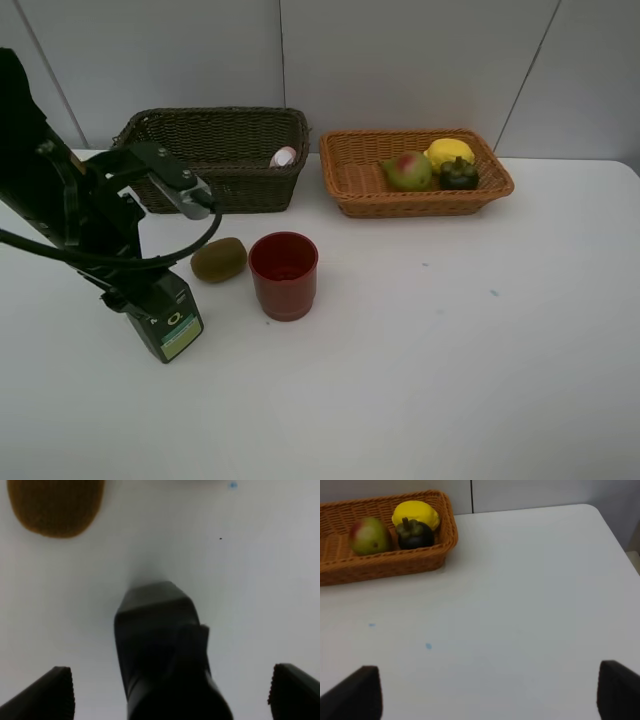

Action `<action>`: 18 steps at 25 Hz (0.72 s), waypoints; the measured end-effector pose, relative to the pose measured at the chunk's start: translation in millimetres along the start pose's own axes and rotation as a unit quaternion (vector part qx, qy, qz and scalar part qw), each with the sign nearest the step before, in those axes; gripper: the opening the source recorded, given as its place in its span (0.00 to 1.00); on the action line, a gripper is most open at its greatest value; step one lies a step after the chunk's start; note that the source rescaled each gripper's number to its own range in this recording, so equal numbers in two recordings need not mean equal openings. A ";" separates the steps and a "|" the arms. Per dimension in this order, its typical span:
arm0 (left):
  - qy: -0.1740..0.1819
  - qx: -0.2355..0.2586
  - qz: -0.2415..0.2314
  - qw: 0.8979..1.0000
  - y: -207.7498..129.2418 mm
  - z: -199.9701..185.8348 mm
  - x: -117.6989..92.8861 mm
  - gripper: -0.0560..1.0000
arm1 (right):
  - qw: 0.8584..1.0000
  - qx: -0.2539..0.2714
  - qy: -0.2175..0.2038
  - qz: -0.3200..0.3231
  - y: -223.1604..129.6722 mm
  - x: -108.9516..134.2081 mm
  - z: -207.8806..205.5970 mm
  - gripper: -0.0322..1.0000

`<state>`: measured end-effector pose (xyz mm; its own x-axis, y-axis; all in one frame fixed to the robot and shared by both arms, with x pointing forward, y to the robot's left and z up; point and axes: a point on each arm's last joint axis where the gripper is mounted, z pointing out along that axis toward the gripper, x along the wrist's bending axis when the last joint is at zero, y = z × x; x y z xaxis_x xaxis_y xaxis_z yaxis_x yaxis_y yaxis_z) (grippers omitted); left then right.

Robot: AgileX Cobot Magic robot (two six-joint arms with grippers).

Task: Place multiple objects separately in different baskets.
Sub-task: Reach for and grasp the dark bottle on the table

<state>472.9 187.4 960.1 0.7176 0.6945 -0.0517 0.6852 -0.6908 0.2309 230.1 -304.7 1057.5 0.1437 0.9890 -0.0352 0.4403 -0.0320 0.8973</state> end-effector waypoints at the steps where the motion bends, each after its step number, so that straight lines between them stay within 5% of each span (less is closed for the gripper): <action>1: -0.001 0.002 0.001 1.000 0.4 2.2 0.0 1.00 | 1.000 0.000 0.000 0.000 0.0 0.0 0.0 0.93; 18: -0.005 0.030 -0.006 1.000 3.6 37.4 7.0 1.00 | 1.000 0.000 0.000 0.000 0.0 0.0 0.0 0.93</action>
<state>485.0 182.3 924.3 0.7110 0.7002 -0.0644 0.6990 -0.6941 0.1721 230.1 -304.7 1057.5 0.1437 0.9890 -0.0352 0.4403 -0.0320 0.8973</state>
